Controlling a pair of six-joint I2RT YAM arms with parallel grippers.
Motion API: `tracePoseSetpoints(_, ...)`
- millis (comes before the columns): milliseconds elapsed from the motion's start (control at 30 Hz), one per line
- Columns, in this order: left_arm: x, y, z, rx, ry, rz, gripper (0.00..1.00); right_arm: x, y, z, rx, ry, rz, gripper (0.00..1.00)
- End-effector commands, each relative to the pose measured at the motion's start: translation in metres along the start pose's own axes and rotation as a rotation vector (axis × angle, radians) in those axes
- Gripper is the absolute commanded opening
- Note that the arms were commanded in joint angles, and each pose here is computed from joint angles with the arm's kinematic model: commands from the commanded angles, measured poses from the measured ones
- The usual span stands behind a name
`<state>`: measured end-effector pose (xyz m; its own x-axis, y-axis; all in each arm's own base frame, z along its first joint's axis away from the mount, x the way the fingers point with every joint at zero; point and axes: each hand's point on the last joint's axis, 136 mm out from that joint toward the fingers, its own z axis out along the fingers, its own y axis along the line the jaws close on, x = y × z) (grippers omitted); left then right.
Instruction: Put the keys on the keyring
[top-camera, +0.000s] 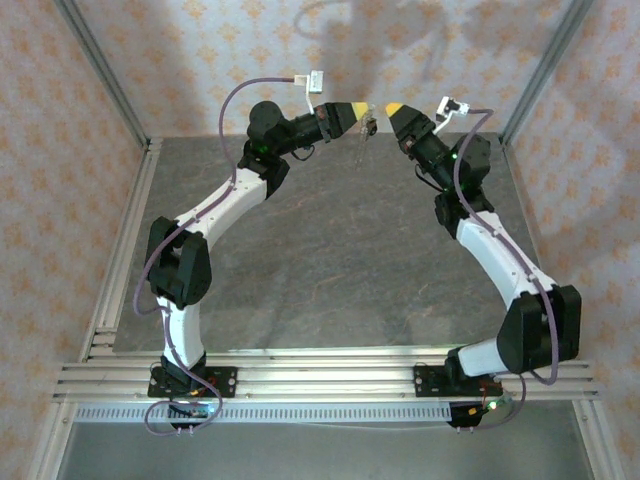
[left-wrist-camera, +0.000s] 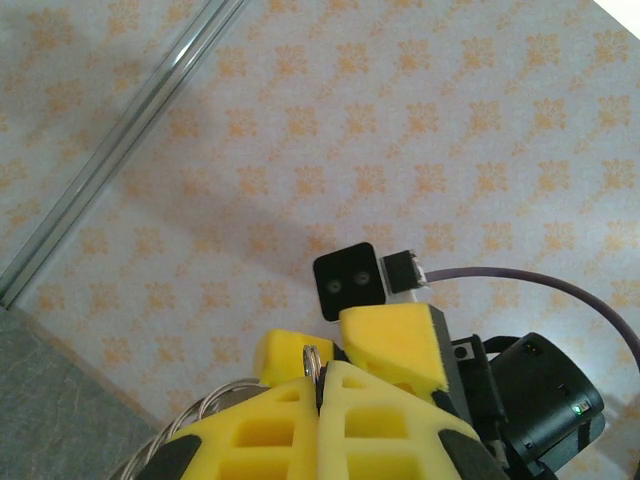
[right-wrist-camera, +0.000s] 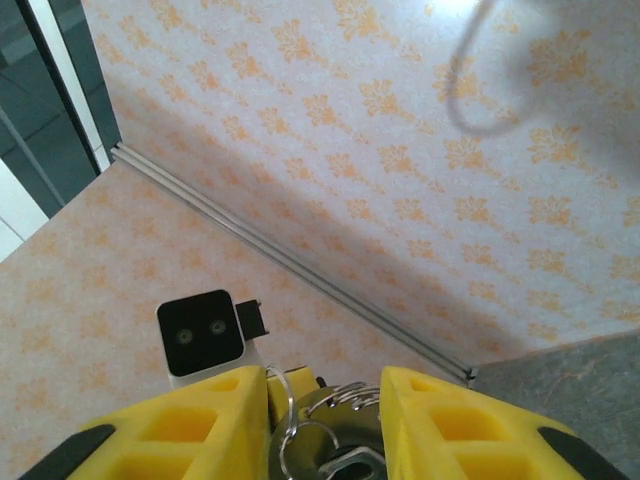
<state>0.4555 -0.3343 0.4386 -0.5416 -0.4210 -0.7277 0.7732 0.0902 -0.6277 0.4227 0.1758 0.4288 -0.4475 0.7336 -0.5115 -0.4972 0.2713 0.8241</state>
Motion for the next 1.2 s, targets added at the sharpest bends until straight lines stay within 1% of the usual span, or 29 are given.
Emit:
tracePoseSetpoints(0,-0.024,-0.047,-0.003,0.082,-0.055,0.097,0.0,-0.01,0.026,0.009,-0.09,-0.041,0.005,0.35)
tracePoseSetpoints(667,-0.022,-0.049,-0.001,0.089,-0.048,0.099,0.0,-0.001,0.036,0.025,-0.133,0.009,-0.005,0.31)
tracePoseSetpoints(1033,-0.022,-0.049,0.0,0.087,-0.047,0.1,0.0,0.009,0.035,0.028,-0.139,0.056,-0.004,0.27)
tracePoseSetpoints(1167,-0.022,-0.048,0.0,0.087,-0.046,0.1,0.0,0.013,0.034,0.028,-0.131,0.074,-0.008,0.24)
